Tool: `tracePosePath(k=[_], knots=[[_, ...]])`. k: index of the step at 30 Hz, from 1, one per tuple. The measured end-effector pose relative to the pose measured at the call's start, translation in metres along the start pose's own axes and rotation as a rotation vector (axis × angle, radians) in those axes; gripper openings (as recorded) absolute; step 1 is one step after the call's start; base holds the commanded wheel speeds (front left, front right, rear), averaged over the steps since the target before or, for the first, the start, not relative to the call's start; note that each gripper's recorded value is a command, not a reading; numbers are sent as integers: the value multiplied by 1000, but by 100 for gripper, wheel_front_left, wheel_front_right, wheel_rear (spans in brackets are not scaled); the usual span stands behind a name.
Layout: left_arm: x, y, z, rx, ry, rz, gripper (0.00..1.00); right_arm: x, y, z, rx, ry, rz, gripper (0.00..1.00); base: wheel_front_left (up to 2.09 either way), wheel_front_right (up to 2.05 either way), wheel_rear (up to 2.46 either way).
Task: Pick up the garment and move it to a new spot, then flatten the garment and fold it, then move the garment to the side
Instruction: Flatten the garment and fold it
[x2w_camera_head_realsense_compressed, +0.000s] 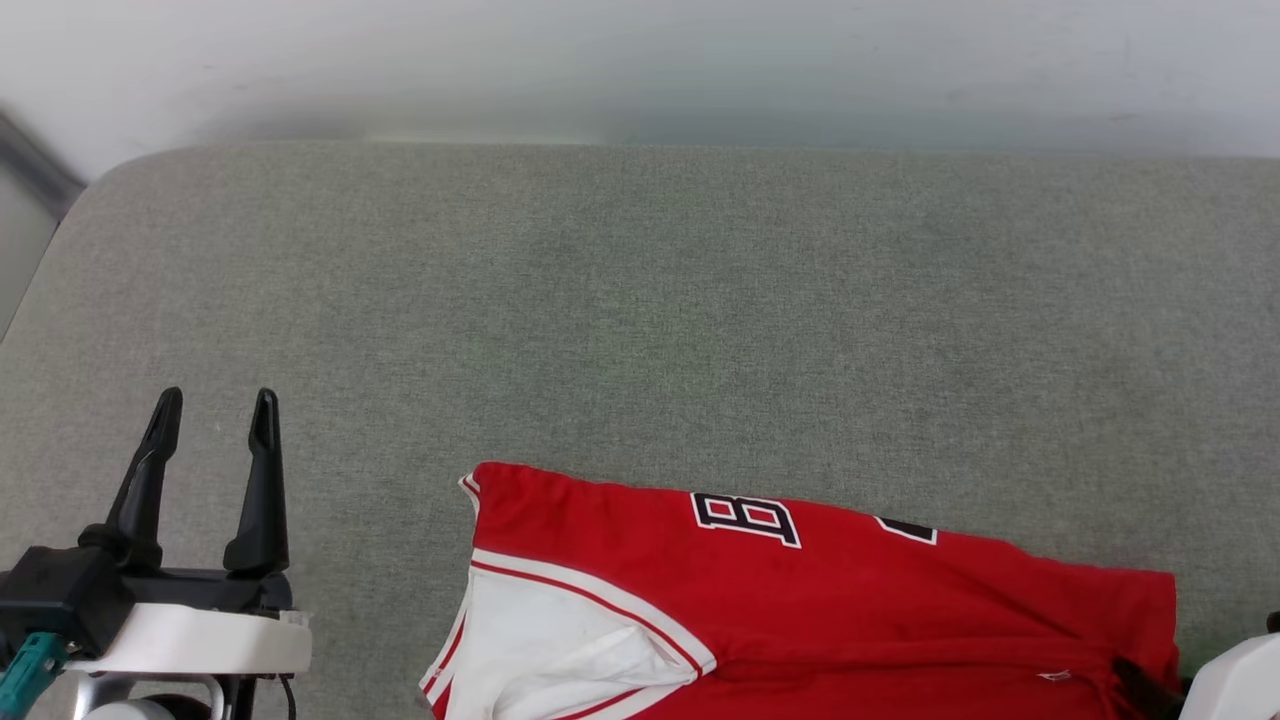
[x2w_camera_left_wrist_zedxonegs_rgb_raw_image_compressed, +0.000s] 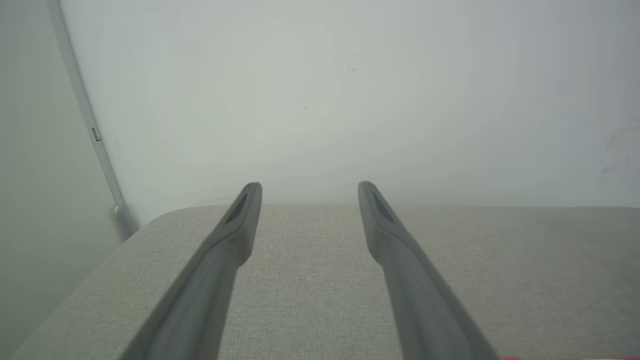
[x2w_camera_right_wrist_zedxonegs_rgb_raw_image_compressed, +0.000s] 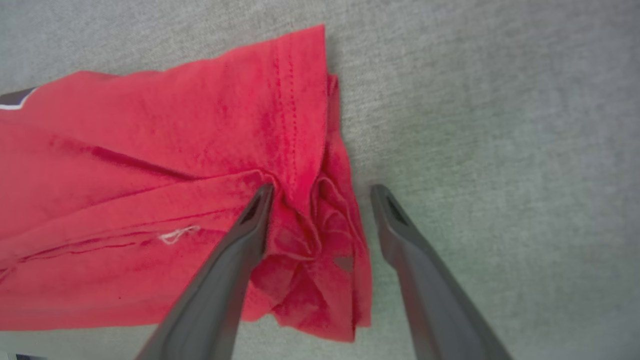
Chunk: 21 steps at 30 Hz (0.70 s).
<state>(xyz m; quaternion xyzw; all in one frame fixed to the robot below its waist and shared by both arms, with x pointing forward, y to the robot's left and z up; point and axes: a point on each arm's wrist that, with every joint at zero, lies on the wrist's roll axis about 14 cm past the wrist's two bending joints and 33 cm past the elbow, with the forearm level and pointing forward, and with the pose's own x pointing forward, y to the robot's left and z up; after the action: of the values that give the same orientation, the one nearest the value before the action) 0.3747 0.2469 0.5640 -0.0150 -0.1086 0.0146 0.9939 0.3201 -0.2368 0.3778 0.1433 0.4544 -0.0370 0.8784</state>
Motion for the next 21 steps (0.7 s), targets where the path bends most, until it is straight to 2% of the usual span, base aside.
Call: tracePosePath(k=[12,21], knots=[[-3,2,-16,-2,24,-5,100,23,6,-23,11,89,27,100,0,0,0],[-6,2,-17,-9,22,4,100,25,33,-26,-20,94,112,100,0,0,0]])
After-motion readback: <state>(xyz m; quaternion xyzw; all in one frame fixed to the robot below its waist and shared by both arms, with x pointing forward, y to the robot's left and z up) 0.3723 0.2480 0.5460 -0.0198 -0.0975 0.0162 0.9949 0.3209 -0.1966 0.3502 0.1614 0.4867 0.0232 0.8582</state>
